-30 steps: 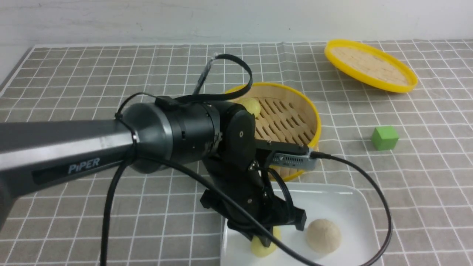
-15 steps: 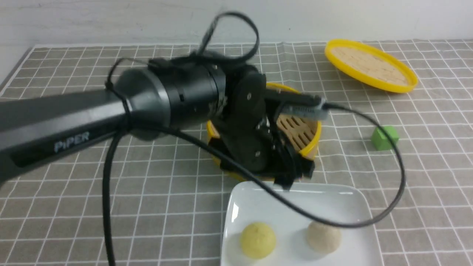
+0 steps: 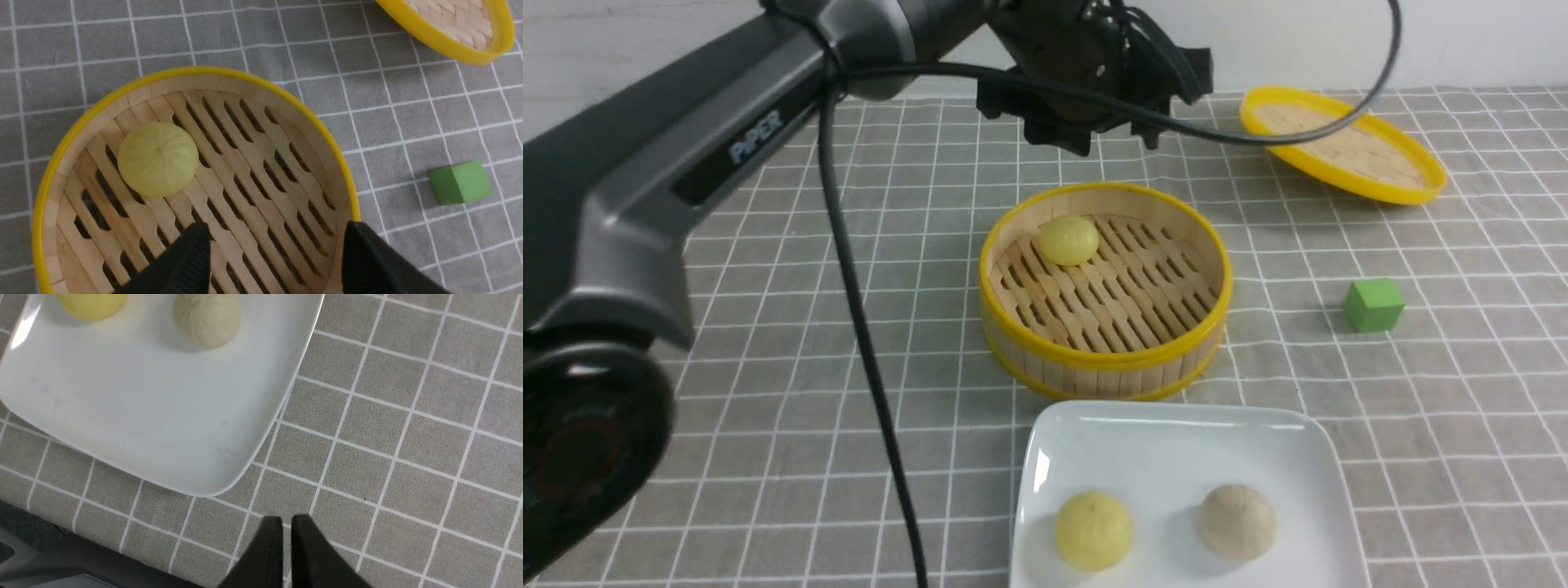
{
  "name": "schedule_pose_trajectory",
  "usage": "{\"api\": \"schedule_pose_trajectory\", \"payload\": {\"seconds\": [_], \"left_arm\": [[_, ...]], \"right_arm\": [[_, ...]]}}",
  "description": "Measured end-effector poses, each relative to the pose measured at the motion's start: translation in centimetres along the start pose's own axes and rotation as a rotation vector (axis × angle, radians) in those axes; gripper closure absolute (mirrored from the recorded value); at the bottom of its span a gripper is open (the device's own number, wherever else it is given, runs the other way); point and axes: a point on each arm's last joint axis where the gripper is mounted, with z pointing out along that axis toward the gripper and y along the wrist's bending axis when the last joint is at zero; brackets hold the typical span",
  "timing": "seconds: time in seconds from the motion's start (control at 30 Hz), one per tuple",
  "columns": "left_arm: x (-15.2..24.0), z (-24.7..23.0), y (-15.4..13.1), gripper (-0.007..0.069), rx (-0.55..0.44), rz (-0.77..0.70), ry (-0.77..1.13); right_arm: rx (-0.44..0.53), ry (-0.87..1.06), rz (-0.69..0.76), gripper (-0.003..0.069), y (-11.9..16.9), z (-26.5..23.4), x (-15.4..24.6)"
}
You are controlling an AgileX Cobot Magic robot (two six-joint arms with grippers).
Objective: Put the steamed buns into the plate on the grey tablecloth.
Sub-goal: 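Reach into the bamboo steamer and grasp a bun with the left gripper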
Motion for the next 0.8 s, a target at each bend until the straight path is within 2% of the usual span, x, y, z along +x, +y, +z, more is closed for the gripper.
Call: {"api": "schedule_pose_trajectory", "payload": {"seconds": [0.17, 0.27, 0.53, 0.8], "left_arm": [[0.0, 6.4, 5.2, 0.0227, -0.066, -0.126, 0.144], [0.5, 8.8, 7.2, 0.0229, -0.095, -0.16, 0.184], [0.3, 10.4, 7.0, 0.0229, -0.041, -0.18, 0.126], [0.4, 11.0, 7.0, 0.0229, -0.03, -0.187, 0.111]], "right_arm": [[-0.006, -0.027, 0.0, 0.0595, 0.1, 0.0, -0.2], [-0.008, -0.034, 0.0, 0.0592, 0.1, 0.0, -0.3], [-0.012, -0.07, -0.002, 0.0583, 0.1, 0.0, -0.6], [-0.018, -0.109, -0.001, 0.0575, 0.2, 0.0, -1.0]]}}
